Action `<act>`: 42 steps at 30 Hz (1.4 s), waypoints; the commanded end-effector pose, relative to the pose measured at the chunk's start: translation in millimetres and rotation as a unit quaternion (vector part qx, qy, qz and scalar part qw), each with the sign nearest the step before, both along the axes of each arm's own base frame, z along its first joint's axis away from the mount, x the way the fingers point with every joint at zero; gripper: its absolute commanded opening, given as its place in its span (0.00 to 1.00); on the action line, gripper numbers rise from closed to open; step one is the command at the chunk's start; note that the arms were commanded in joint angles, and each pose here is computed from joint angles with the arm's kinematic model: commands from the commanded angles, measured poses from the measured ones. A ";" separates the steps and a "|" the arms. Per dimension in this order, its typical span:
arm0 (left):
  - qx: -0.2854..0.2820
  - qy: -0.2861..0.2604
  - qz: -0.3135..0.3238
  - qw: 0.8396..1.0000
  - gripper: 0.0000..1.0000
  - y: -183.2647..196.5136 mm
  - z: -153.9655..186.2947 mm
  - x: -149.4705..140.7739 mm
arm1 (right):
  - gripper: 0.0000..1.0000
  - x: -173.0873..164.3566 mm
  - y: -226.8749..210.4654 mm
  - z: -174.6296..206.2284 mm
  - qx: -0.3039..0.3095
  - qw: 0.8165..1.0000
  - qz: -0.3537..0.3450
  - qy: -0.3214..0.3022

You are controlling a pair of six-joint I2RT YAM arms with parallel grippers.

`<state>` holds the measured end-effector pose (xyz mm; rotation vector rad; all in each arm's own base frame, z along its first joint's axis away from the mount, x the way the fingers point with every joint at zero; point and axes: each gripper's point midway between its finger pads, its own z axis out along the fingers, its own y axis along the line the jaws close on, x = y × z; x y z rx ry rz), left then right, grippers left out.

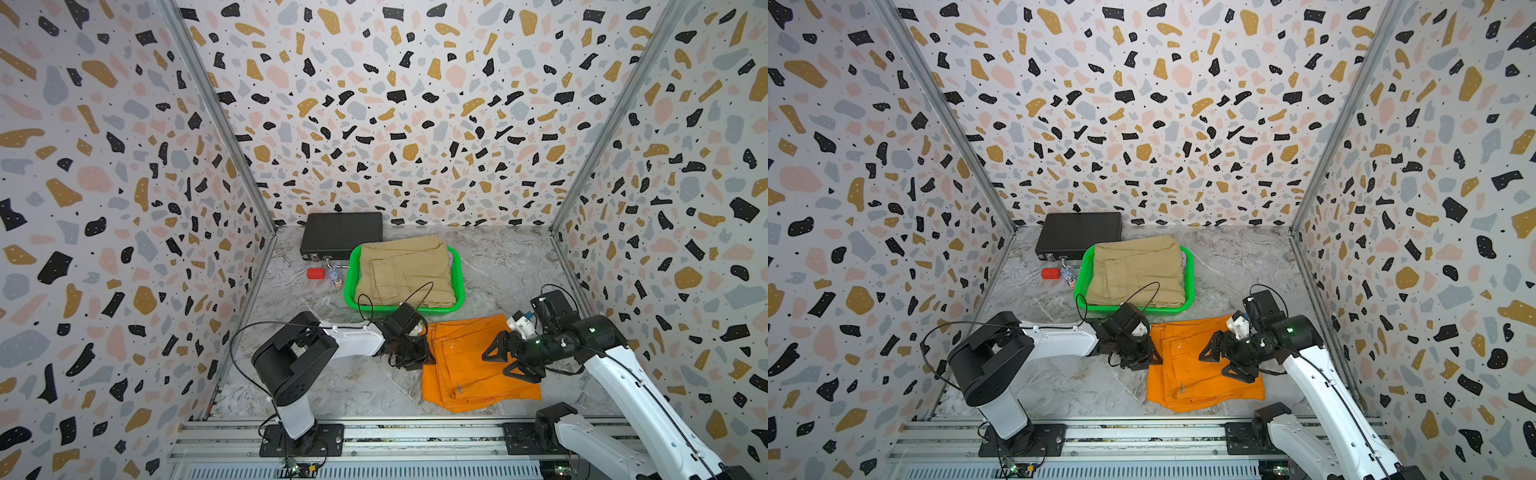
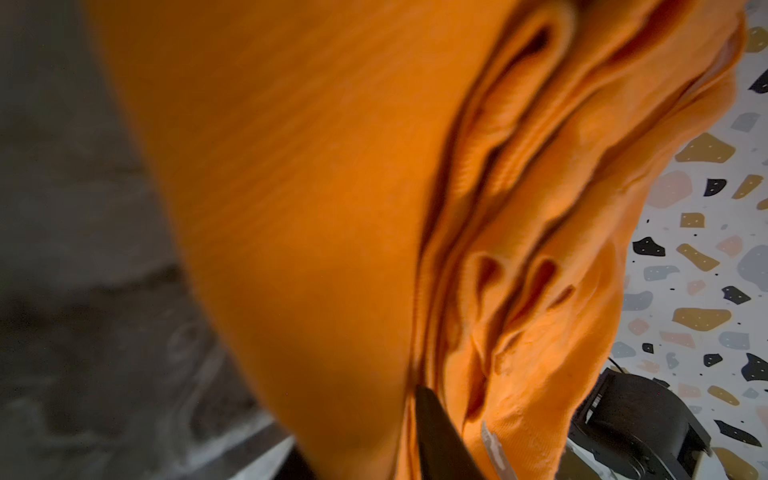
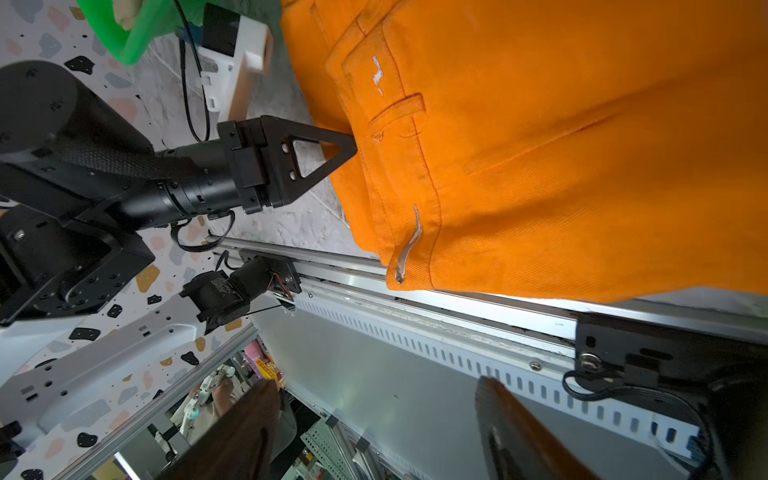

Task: Put the folded long pants in the basket
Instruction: Move the long pant to the center of the board, then pick up the long pant at the center of the board.

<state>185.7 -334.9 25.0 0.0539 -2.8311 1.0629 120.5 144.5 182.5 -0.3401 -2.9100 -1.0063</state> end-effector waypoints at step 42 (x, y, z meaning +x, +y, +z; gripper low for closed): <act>0.131 -0.066 -0.087 0.985 0.00 122.9 60.1 -1.4 | 0.00 103.0 33.7 -138.2 -0.038 0.999 0.014 0.028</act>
